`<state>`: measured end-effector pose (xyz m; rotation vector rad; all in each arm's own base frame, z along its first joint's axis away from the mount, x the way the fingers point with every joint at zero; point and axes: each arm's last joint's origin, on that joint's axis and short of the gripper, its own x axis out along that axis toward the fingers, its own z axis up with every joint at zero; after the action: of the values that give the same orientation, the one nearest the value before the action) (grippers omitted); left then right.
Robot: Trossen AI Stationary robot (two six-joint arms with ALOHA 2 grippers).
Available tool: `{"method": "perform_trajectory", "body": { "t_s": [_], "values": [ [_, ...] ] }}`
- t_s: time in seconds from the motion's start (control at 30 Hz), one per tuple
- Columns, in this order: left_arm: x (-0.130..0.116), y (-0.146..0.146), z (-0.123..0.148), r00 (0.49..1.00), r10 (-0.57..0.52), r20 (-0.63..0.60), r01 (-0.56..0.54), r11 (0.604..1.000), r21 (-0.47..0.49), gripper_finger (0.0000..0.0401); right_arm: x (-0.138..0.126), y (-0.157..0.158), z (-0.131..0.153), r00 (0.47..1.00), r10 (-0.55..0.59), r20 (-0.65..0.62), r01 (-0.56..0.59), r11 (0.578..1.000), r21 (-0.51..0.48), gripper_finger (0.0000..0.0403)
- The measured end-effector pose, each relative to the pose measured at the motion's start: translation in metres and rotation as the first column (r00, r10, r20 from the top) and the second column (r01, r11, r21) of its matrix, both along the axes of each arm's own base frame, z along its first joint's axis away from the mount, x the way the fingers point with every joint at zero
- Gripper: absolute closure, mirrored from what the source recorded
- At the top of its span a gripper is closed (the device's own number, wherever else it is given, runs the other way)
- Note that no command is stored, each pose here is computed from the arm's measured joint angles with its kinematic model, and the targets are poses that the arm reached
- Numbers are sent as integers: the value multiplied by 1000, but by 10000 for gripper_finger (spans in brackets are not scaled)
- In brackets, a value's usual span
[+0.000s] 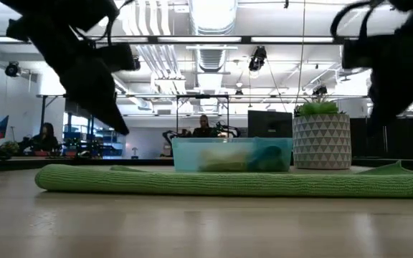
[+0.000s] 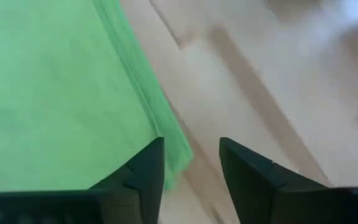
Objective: Fold microfiber towels
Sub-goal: Fold the green microfiber cloth
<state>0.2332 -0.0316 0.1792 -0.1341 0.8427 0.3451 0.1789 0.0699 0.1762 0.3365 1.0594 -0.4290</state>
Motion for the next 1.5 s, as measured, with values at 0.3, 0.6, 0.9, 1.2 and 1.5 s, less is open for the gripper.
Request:
{"method": "perform_trajectory", "body": {
  "t_s": [0.3, 0.6, 0.9, 1.2, 1.5],
  "values": [
    [-6, -16, 21, 935, -332, 122, 352, 911, -217, 237, 8, 27, 35, 899, 224, 378, -250, 968, 21, 222],
    [-6, -60, 7, 856, -507, 100, 516, 832, -201, 237, 10, 77, 11, 825, 427, 370, -452, 892, -21, 215],
    [0, -85, -21, 822, -569, -16, 553, 805, -217, 237, 16, 95, -16, 855, 448, 262, -460, 888, -17, 181],
    [1, -86, -13, 928, -371, 28, 366, 897, -246, 248, 42, 100, 4, 862, 373, 343, -388, 921, -27, 173],
    [-14, -81, -9, 980, -190, 53, 195, 905, -378, 284, 58, 93, 8, 871, 318, 375, -336, 942, -17, 183]
  ]
}}
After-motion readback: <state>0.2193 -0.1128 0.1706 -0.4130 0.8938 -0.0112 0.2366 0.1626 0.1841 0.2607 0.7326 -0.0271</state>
